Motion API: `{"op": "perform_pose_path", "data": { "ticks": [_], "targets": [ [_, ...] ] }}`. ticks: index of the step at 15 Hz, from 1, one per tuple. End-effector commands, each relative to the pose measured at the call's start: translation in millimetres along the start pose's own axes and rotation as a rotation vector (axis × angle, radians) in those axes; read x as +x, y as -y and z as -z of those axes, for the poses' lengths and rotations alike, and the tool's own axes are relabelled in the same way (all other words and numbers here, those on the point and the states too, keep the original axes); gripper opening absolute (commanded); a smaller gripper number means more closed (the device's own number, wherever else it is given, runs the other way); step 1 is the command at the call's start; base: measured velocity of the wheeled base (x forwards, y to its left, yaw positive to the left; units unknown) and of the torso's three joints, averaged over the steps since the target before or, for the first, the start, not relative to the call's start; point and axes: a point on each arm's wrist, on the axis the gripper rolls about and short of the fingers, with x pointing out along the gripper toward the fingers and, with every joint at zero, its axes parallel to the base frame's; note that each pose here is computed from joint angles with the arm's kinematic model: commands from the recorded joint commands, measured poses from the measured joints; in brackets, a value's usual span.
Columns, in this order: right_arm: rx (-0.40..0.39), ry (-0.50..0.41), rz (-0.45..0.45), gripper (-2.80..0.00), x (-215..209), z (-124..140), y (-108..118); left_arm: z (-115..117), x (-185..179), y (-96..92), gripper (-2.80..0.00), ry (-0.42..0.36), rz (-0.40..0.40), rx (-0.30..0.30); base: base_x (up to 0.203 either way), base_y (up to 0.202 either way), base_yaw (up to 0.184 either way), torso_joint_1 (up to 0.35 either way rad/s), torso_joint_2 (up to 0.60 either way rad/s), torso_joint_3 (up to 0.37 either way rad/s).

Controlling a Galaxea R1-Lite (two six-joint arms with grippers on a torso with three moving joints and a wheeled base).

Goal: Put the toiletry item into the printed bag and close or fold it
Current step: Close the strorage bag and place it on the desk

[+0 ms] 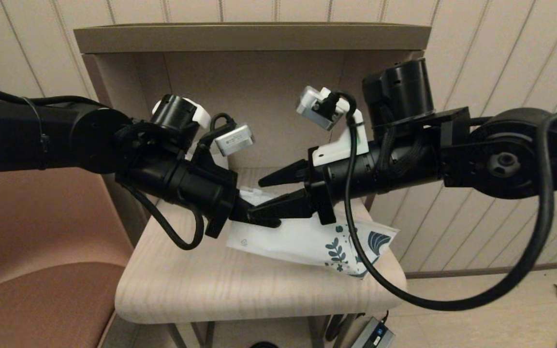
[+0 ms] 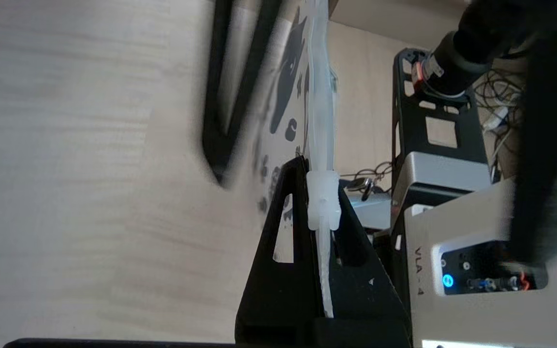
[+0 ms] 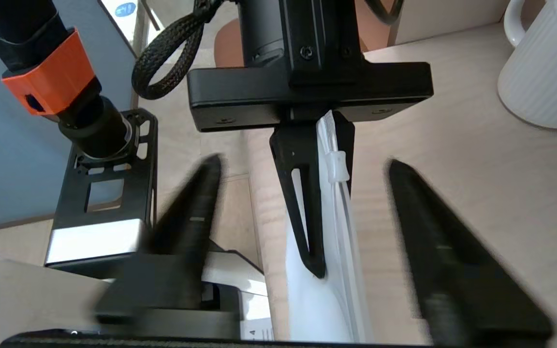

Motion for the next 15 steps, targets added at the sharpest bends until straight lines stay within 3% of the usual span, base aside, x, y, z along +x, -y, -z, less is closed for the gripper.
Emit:
{"op": "perform_pose_path", "data": {
  "ticks": [1,15],
  "targets": [
    [0.001,0.000,-0.005,-2.80,1.2,0.2,0.8,-0.4,0.1,0.2,-2.80,0.002,0.005,0.000,0.000,0.000,0.000,0.000,0.00,0.000],
    [0.022,-0.011,0.019,-2.80,-16.5,8.2,1.4,-2.9,0.3,6.7,-2.80,0.004,0.014,0.011,0.000,0.000,0.000,0.000,0.00,0.000]
  ]
}}
